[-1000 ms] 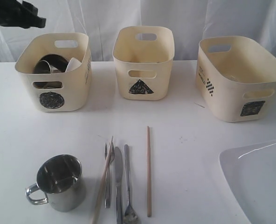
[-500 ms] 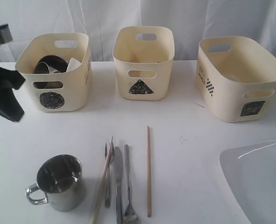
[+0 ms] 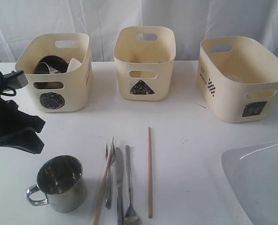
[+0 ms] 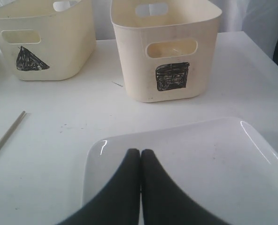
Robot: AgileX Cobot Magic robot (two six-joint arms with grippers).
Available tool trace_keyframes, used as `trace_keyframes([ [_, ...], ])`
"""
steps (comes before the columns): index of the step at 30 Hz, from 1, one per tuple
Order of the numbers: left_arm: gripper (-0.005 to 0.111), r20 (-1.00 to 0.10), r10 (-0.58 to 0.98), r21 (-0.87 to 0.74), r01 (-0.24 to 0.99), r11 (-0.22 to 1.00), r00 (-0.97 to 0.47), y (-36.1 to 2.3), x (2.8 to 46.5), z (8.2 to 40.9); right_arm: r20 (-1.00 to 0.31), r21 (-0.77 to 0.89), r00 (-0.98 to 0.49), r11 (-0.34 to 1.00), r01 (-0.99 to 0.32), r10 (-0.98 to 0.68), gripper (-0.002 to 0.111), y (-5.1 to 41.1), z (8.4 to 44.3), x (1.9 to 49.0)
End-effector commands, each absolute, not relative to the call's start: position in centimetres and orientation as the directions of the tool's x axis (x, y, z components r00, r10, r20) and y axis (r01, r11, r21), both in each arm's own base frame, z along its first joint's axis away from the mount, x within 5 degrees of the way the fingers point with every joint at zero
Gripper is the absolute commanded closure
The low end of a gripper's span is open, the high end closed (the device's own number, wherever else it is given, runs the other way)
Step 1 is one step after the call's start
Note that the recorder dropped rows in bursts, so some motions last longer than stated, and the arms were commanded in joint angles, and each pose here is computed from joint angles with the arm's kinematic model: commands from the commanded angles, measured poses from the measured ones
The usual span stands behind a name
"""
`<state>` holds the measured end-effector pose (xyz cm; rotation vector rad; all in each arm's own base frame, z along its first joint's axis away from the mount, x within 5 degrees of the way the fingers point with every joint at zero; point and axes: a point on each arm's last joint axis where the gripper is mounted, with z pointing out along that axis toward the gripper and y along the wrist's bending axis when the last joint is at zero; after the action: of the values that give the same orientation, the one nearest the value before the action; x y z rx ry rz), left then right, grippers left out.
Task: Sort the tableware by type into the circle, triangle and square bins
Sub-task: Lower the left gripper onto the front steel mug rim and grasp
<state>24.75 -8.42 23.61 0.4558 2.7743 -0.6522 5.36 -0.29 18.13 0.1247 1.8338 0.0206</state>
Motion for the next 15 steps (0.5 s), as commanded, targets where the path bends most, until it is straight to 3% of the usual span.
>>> trace_keyframes([
  [1, 0.072, -0.316, 0.297, -0.392, 0.409, 0.824, -0.901, -8.8, 24.6, 23.2, -0.963, 0.080, -0.250, 0.994, 0.079, 0.097, 0.108, -0.3, 18.2, 5.3],
  [4, 0.050, -0.288, 0.320, -0.403, 0.417, 0.815, -0.903, -8.8, 24.5, 22.9, -0.963, 0.080, -0.250, 0.994, 0.079, 0.097, 0.108, -0.3, 18.2, 5.3],
  [6, 0.043, -0.291, 0.348, -0.400, 0.443, 0.802, -0.891, -8.9, 24.5, 22.7, -0.963, 0.080, -0.250, 0.994, 0.079, 0.097, 0.108, -0.3, 18.2, 5.3],
  [15, 0.042, -0.329, 0.496, -0.395, 0.594, 0.701, -0.804, -9.6, 25.3, 20.7, -0.963, 0.080, -0.250, 0.994, 0.079, 0.097, 0.108, -0.3, 18.2, 5.3],
])
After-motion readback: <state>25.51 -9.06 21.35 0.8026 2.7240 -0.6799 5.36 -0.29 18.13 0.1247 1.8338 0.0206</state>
